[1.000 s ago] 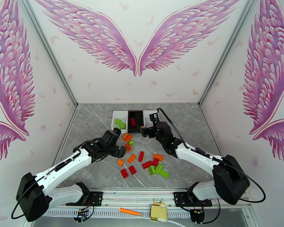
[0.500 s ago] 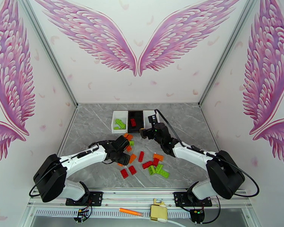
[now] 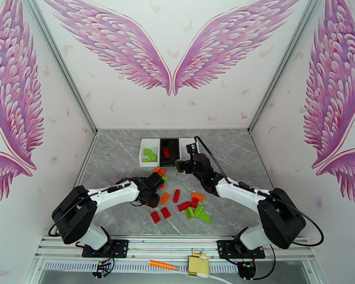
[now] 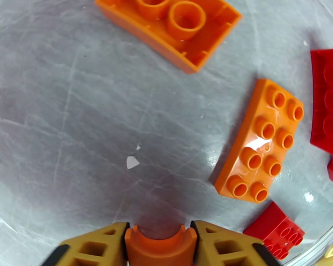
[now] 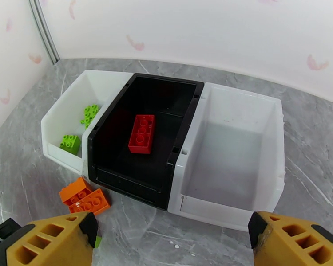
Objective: Sort the legos into containers by color
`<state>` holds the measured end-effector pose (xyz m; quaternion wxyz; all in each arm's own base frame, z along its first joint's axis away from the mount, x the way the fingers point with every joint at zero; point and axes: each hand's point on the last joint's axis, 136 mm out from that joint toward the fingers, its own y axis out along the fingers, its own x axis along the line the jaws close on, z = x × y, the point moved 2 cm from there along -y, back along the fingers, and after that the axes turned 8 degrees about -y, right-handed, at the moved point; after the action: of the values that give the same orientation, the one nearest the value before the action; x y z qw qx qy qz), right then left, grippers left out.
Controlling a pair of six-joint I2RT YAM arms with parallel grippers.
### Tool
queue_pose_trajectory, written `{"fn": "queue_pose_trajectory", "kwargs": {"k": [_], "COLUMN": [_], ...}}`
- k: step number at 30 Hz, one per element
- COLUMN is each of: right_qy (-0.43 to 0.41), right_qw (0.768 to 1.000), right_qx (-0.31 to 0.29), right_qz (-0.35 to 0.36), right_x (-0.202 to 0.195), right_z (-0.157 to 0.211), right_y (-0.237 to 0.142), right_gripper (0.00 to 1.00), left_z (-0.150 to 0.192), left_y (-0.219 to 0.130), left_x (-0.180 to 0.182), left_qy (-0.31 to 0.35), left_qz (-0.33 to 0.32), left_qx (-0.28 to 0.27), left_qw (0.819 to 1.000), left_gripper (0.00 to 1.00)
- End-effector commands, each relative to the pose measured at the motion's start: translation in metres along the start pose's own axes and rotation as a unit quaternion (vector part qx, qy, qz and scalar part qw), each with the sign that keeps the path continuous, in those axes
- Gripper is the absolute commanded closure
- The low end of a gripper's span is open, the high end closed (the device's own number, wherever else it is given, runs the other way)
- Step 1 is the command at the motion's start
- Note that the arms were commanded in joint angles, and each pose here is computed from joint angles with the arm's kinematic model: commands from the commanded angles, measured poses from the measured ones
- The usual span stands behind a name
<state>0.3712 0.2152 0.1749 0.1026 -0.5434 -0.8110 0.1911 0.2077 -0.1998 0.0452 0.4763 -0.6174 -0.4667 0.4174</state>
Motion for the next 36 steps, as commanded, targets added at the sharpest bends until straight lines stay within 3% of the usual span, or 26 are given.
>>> {"fn": "queue_pose_trajectory", "kwargs": {"k": [1,5,11,18,21,30,36], "right_qy": [0.015,0.020,0.040,0.073,0.082,0.087,0.086], "right_qw": [1.000,0.999,0.998,0.995,0.994,0.994,0.994], "right_qx": [-0.018,-0.024,-0.043,-0.064,-0.065,-0.057,-0.054], "right_qz": [0.021,0.022,0.012,0.013,0.017,0.041,0.051], "right_x": [-0.009,-0.011,-0.015,-0.031,-0.038,-0.053,-0.059], "right_z": [-0.009,-0.011,-0.016,-0.019,-0.016,-0.004,-0.003], "right_y": [-0.005,-0.011,-0.029,-0.054,-0.063,-0.087,-0.098], "right_gripper": [0.05,0.06,0.06,0.06,0.06,0.06,0.07], "left_z": [0.003,-0.011,-0.065,-0.156,-0.191,-0.271,-0.304], "left_y": [0.002,-0.012,-0.059,-0.116,-0.130,-0.118,-0.084], "left_x": [0.000,-0.003,-0.029,-0.067,-0.081,-0.130,-0.138], "left_qy": [0.004,0.001,0.010,0.047,0.051,0.122,0.106], "left_qz": [0.001,0.007,0.079,0.129,0.146,0.160,0.171], "left_qx": [0.001,-0.035,-0.182,-0.373,-0.421,-0.457,-0.440], "left_qw": [1.000,0.999,0.980,0.918,0.894,0.866,0.876], "left_gripper": [0.71,0.72,0.72,0.72,0.72,0.71,0.71]}}
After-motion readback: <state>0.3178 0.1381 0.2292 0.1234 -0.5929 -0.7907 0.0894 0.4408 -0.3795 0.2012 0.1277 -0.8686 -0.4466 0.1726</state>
